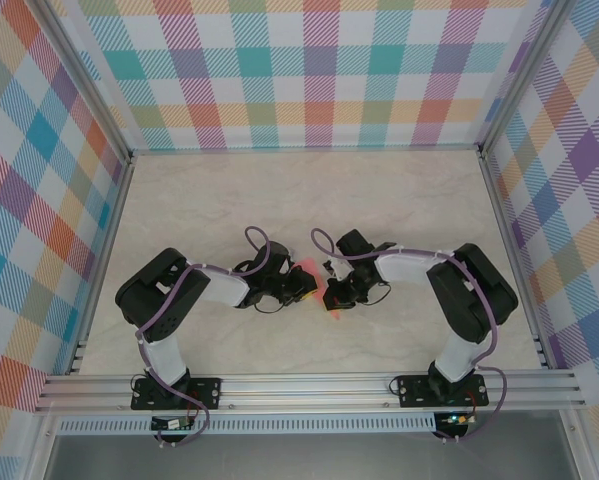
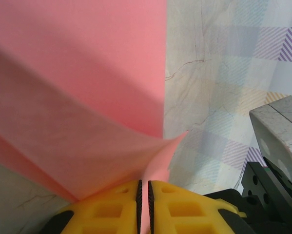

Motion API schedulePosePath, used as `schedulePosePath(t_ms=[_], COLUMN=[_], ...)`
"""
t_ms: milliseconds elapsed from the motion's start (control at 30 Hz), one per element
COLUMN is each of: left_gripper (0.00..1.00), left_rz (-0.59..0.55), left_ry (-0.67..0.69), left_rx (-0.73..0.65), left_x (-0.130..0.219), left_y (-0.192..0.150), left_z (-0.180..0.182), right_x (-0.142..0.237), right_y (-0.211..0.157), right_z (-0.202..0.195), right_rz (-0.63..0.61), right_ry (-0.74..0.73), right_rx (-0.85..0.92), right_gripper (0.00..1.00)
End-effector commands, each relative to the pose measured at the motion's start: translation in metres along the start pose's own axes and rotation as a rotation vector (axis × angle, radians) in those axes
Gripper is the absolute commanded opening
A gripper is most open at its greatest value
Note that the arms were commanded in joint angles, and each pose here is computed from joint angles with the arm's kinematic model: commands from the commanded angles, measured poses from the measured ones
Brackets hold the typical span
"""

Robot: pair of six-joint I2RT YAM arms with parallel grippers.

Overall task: Fold a paper plane with a square sheet of paper (pick it up from the middle)
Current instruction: Fold the wing for the fifth time at the center of the table.

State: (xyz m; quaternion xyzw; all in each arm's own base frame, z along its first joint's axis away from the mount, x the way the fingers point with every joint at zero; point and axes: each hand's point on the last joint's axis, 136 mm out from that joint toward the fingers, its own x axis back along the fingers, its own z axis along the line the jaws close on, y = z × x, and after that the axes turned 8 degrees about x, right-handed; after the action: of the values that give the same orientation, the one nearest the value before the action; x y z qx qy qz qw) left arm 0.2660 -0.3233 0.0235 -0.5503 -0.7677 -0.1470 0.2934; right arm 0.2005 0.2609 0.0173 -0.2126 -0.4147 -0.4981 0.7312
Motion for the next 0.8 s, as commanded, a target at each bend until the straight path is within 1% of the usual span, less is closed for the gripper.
schedulePosePath(t_ms=[0, 133, 300, 500, 567, 767], left_gripper=[0.14, 0.14, 0.14, 0.13, 0.13, 0.13], left_rz=[-0.017, -0.017, -0.017, -0.018, -0.02, -0.018], left_ry=[0.096, 0.098, 0.103, 0.107, 0.107, 0.106], left_rx=[0.026, 0.025, 0.025, 0.03, 0.03, 0.03], left_x=[-0.001, -0.001, -0.002, -0.002, -0.002, -0.001], left_y=[0.004, 0.004, 0.004, 0.005, 0.005, 0.005], left_z=[0.027, 0.028, 0.029, 0.031, 0.031, 0.03], right_x=[0.014, 0.017, 0.008, -0.006, -0.003, 0.021], right_y=[-0.003, -0.011, -0.028, -0.037, -0.035, -0.022], right_z=[0.012, 0.008, -0.003, -0.017, -0.016, 0.007], right_rz=[-0.025, -0.02, 0.018, 0.056, 0.048, -0.026], right_ry=[0.037, 0.044, 0.039, 0.018, 0.018, 0.06], right_rx=[0.016, -0.003, -0.046, -0.089, -0.087, -0.032], right_gripper=[0.03, 0.03, 0.02, 0.01, 0.01, 0.01])
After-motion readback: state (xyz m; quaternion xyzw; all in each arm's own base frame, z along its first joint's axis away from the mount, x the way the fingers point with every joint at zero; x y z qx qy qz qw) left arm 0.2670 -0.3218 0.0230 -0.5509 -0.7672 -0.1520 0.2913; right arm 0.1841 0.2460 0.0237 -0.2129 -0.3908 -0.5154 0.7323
